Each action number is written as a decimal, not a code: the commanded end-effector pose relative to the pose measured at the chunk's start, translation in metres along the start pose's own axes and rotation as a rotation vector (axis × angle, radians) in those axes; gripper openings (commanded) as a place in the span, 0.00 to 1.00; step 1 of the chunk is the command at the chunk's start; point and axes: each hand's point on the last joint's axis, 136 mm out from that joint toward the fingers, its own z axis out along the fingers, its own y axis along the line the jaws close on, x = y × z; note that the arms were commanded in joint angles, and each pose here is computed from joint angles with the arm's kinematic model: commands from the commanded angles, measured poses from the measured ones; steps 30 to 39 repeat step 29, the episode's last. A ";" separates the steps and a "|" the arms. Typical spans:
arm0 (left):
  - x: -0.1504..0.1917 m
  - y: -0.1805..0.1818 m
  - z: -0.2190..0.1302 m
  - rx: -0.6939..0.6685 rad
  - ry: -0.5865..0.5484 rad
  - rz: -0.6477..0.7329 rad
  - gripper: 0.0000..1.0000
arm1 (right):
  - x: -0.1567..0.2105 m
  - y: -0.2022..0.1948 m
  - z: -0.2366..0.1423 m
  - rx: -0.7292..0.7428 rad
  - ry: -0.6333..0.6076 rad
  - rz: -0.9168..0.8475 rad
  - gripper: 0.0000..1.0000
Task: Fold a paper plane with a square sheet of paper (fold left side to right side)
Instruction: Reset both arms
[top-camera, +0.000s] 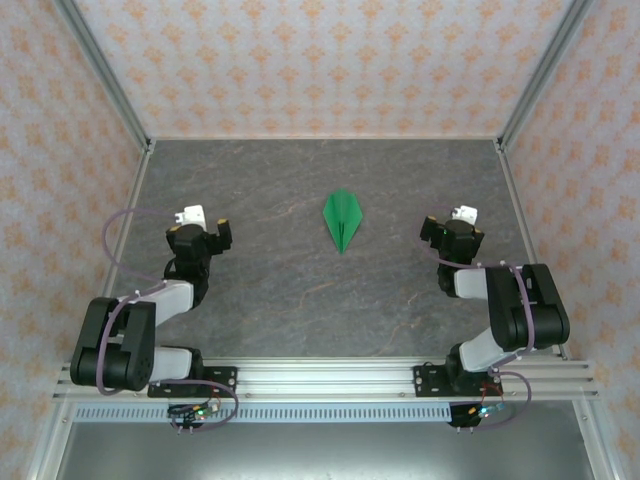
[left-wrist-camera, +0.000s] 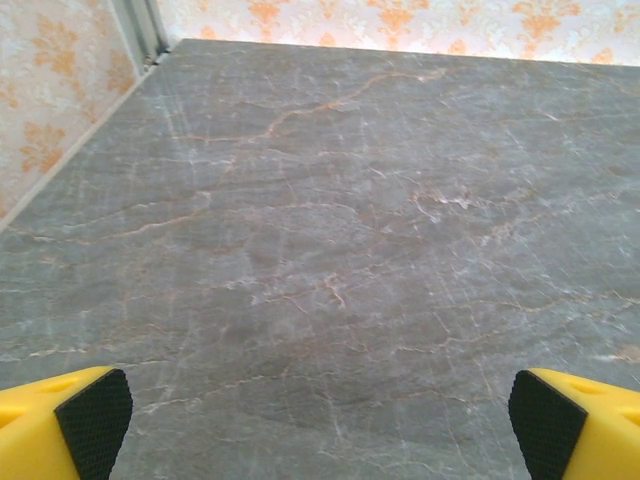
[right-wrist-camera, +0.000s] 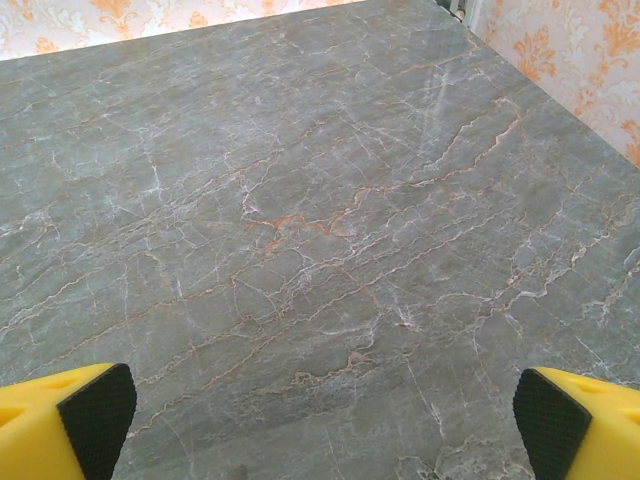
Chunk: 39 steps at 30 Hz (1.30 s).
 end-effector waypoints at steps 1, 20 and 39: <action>-0.018 -0.007 0.005 0.032 -0.049 -0.004 1.00 | -0.013 0.001 0.000 -0.011 -0.043 0.008 1.00; -0.001 -0.013 0.024 -0.007 -0.027 0.042 1.00 | -0.012 0.001 0.000 -0.012 -0.043 0.006 1.00; -0.001 -0.013 0.024 -0.006 -0.026 0.042 1.00 | -0.012 0.001 0.000 -0.011 -0.042 0.007 1.00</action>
